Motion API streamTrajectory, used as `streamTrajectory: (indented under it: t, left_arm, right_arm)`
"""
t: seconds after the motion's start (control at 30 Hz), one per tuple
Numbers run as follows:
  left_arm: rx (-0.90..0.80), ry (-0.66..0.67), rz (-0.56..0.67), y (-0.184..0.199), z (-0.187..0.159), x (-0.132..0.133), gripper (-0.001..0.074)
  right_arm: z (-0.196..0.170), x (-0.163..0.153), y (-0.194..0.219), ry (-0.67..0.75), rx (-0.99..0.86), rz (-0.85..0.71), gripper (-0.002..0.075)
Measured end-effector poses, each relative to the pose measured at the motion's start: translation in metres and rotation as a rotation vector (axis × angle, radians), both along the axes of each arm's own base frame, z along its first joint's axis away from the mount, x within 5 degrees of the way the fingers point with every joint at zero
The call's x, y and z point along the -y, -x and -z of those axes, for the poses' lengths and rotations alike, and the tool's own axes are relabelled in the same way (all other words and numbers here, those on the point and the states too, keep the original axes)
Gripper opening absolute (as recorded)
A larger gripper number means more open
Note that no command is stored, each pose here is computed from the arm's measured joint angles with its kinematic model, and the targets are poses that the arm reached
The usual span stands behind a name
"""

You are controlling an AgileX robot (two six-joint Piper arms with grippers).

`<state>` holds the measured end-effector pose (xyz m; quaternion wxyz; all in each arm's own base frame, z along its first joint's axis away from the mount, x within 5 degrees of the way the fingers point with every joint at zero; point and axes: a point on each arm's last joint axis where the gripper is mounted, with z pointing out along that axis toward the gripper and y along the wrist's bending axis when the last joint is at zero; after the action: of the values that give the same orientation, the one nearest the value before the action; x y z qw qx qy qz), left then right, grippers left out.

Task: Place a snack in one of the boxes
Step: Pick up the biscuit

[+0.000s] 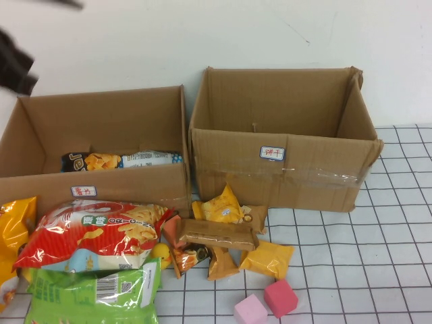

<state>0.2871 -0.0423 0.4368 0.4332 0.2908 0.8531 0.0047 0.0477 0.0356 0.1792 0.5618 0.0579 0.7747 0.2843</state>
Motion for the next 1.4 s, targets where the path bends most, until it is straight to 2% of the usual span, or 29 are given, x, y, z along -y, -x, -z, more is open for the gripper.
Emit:
streamTrajectory:
  t: [0.2,0.4,0.67,0.97,1.2,1.4]
  left_arm:
    - [0.1,0.111,-0.079,0.087,0.016,-0.008,0.0]
    - [0.17,0.238,-0.16,0.168,0.061,-0.017,-0.0001]
    - [0.279,0.396,-0.267,0.248,0.116,-0.028,-0.0001]
    - [0.229,0.433,-0.318,0.273,0.157,-0.032,-0.0001]
    - [0.229,0.504,-0.353,0.276,0.161,-0.032,-0.0001]
    - [0.284,0.509,-0.366,0.274,0.158,-0.035,-0.0001]
  right_arm:
    - [-0.011,-0.007,0.004,0.066,0.064,-0.105,-0.0001]
    - [-0.044,-0.008,0.011,0.194,0.183,-0.133,-0.0001]
    - [-0.081,-0.01,0.001,0.345,0.12,-0.219,-0.0001]
    - [-0.12,-0.014,-0.03,0.519,0.079,-0.383,-0.0001]
    - [-0.14,-0.014,-0.052,0.615,0.006,-0.511,-0.0001]
    - [-0.152,-0.016,-0.059,0.677,0.011,-0.572,-0.0001]
